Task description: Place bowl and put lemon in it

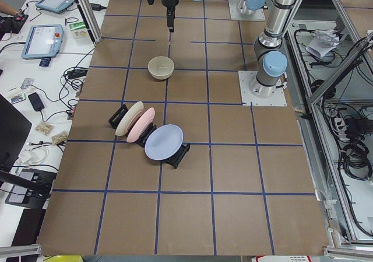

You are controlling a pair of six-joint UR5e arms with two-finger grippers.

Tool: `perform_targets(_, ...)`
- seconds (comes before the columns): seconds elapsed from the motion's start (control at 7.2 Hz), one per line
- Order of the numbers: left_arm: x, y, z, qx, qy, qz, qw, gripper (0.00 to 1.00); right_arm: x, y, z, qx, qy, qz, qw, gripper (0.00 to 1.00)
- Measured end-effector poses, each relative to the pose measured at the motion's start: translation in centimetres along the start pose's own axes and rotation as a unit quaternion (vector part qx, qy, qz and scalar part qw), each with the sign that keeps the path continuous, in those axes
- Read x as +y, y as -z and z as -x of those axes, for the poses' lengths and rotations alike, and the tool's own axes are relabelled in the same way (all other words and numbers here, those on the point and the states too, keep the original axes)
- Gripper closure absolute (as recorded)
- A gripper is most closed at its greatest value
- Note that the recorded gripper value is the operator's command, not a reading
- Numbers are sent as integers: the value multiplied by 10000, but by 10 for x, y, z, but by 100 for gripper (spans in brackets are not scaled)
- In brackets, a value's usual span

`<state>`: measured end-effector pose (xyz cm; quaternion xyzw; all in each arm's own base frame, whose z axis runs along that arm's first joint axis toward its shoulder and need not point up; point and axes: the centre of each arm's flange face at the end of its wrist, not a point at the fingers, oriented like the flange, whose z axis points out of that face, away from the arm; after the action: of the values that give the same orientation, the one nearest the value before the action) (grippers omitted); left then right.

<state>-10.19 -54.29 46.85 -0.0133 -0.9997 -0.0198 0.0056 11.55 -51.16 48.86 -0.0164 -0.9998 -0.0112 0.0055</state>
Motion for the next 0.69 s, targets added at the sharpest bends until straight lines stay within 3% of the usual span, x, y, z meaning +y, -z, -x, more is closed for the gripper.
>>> perform_targets(0.42,-55,-67,44,90,-36,102,9999,0,-32,-30,-25,-9,-180,105,9998,0)
perform_targets(0.69,-70,-119,73,155,-145,191,9996,0,-73,-66,-108,-46,-391,65,9992,0)
